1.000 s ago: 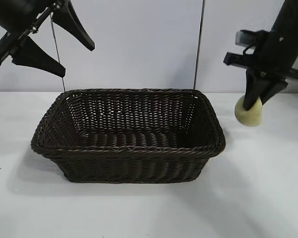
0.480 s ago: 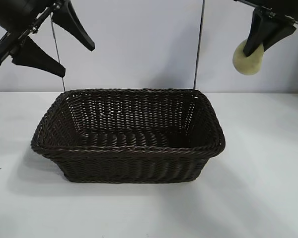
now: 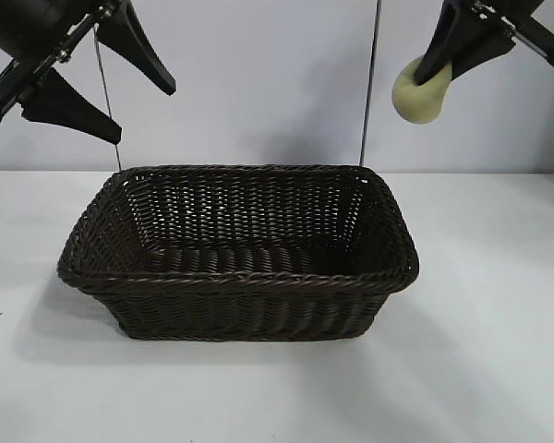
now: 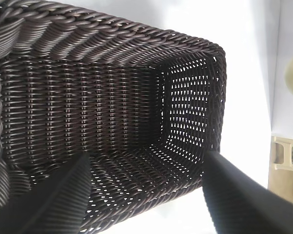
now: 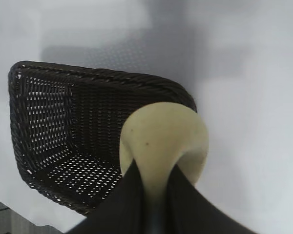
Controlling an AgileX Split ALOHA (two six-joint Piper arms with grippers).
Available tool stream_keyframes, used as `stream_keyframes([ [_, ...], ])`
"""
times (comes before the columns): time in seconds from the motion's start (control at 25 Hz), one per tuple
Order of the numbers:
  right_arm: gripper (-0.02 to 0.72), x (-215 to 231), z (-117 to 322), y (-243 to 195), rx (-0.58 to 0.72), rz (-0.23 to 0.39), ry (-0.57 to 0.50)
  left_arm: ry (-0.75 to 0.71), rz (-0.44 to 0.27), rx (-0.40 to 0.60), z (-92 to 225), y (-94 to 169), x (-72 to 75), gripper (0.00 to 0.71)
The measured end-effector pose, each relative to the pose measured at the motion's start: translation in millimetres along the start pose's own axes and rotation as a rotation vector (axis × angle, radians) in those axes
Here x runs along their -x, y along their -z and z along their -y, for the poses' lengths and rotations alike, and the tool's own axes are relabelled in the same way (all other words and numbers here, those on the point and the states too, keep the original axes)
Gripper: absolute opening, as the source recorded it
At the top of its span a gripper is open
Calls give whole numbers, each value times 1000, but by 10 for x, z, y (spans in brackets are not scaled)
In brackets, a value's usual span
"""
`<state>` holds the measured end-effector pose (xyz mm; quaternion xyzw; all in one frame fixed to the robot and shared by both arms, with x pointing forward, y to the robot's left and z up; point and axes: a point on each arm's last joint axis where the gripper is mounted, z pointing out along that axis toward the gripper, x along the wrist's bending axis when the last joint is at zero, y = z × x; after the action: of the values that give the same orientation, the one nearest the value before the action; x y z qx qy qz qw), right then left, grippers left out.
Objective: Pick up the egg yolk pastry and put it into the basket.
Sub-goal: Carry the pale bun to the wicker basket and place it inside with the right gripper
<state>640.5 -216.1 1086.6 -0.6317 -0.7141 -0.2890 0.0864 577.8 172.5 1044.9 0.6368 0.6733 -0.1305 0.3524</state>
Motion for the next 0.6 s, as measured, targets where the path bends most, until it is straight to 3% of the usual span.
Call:
stream_keyframes([
  [0.28, 67, -415, 102, -291, -73, -38, 100, 0, 0, -1, 1, 0, 0, 478],
  [0.6, 67, -747, 244, -894, -170, -32, 196, -1, 0, -3, 3, 0, 0, 478],
])
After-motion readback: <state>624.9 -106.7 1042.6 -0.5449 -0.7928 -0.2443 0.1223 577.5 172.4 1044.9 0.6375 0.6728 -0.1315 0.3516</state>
